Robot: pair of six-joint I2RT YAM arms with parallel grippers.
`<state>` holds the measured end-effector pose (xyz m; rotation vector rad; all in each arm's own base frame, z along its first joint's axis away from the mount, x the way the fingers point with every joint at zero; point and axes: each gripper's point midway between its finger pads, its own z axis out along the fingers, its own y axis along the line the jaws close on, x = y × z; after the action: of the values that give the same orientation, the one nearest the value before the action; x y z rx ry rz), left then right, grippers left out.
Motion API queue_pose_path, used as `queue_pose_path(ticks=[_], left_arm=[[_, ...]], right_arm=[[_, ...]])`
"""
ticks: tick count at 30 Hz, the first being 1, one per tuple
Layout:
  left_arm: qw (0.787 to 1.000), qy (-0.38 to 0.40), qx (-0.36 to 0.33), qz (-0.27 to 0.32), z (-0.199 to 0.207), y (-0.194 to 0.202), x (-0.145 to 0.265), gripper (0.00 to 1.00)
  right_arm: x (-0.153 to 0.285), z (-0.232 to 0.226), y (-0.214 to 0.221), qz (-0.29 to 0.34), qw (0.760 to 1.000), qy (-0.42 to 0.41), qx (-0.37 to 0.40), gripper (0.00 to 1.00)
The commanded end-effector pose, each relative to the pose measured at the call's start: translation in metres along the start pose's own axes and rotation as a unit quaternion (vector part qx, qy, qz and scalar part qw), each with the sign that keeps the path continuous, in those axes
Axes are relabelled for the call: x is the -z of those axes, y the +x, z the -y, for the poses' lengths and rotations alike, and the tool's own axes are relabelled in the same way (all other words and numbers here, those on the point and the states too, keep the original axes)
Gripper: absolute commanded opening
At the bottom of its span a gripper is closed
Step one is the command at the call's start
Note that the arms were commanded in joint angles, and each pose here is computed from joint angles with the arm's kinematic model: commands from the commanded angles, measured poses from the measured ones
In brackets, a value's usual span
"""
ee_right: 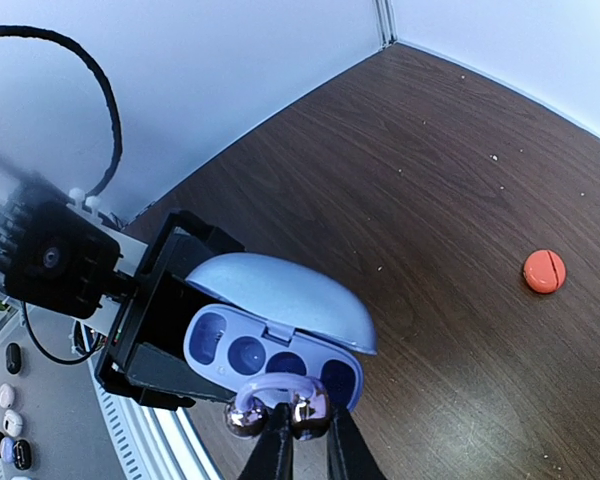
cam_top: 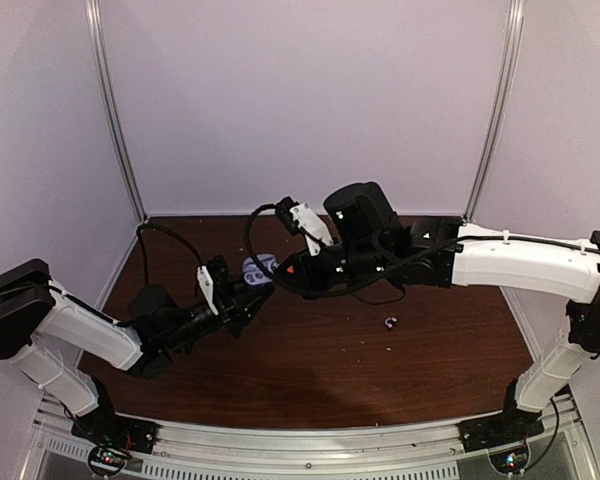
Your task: Insert the wireless bluetooth earbuds into the charging case
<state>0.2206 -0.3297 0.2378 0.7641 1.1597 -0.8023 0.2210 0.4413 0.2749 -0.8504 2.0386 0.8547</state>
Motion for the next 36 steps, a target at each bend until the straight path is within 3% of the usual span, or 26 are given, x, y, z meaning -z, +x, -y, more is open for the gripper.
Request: queue_pose_path(ticks=[1, 15, 19, 26, 30, 36], left_arm=[[0.999, -0.012, -0.001, 0.040, -0.005, -0.017, 0.003, 0.00], [0.999, -0.006, 0.003, 0.050, -0.002, -0.016, 0.006, 0.00], [0.999, -0.007, 0.005, 0.053, -0.002, -0.017, 0.007, 0.00], [0.998, -0.002, 0.008, 0.056, 0.000, -0.016, 0.009, 0.00], [0.998, -0.004, 0.015, 0.064, -0.001, -0.018, 0.013, 0.00], [0.998, 0.026, 0.022, 0.060, 0.009, -0.020, 0.013, 0.00]], right_arm=[[-0.001, -0.003, -0.006, -0.001, 1.000, 0.011, 0.003, 0.13], [-0.009, 0.002, -0.006, -0.008, 1.000, 0.027, -0.004, 0.16], [-0.010, 0.001, -0.002, -0.016, 1.000, 0.025, -0.001, 0.23], [-0.008, -0.002, -0.004, -0.012, 1.000, 0.018, 0.002, 0.26], [-0.001, -0.006, -0.008, -0.005, 1.000, 0.007, 0.010, 0.32], [0.036, -0.022, -0.022, 0.039, 0.998, -0.041, 0.040, 0.51]])
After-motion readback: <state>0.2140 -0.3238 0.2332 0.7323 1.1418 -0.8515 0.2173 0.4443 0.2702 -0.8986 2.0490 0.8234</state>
